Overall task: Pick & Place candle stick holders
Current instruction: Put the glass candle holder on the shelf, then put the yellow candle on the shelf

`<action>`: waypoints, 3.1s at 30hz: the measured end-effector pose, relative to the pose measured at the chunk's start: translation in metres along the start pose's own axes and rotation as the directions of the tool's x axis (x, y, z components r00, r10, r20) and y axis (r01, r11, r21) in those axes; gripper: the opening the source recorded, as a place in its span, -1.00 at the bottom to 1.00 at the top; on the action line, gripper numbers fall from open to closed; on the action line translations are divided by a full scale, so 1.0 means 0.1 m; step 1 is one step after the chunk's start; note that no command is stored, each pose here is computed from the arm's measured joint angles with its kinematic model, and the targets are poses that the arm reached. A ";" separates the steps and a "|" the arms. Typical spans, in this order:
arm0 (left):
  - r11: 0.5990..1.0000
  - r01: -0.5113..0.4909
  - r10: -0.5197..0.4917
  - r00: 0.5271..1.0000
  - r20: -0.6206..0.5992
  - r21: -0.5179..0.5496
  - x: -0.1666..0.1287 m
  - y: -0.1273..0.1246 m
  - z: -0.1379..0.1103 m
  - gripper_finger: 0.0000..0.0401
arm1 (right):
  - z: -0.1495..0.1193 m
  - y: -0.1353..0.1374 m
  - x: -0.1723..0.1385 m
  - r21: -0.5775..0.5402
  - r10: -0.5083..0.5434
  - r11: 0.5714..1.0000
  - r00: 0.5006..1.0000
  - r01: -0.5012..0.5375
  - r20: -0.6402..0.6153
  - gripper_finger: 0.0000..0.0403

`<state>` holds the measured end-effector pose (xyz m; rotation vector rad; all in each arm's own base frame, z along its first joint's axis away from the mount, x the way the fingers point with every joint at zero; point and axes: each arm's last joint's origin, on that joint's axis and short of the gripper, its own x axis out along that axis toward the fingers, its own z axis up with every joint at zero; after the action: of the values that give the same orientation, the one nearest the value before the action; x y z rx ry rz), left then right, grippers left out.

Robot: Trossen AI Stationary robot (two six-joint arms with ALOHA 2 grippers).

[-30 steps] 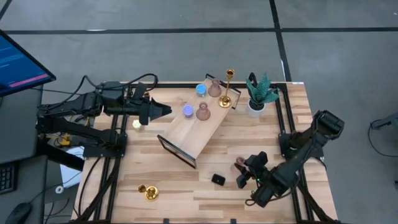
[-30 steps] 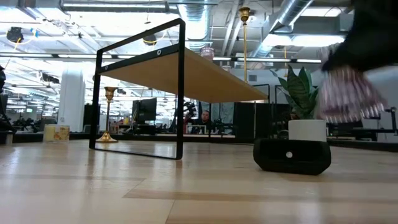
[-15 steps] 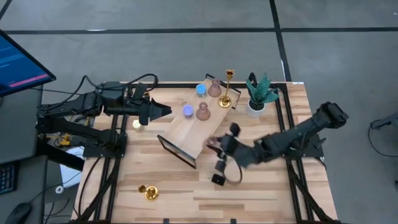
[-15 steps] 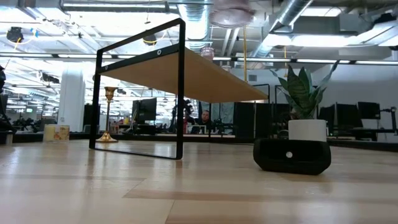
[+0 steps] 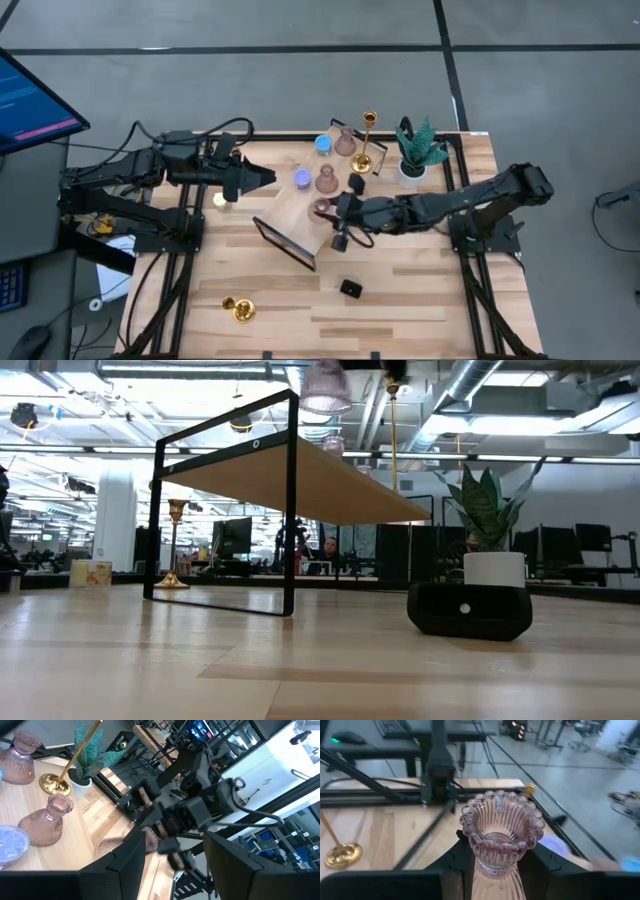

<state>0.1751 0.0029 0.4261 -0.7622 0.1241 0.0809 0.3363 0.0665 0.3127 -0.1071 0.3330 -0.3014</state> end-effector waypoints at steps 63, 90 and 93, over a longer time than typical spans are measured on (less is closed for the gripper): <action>0.917 -0.347 0.351 0.936 0.014 0.196 -0.24 0.22 -0.11 -0.01 | 0.39 -0.08 0.39 0.050 0.142 0.989 0.990 -0.141 -0.019 0.44; 0.382 -0.922 0.830 0.312 -0.463 0.064 -0.24 1.64 -0.98 0.40 | 0.76 -0.24 -0.78 0.056 0.133 0.990 0.988 -0.129 -0.082 0.45; 0.344 -0.938 0.836 0.284 -0.470 0.046 -0.25 1.76 -1.02 0.50 | 0.74 -0.23 -0.80 0.056 0.136 0.990 0.985 -0.131 -0.104 0.45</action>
<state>0.1209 0.0581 0.2362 -0.8627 1.0139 1.0846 0.2831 0.0734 0.4100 -0.0198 0.4376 -0.1824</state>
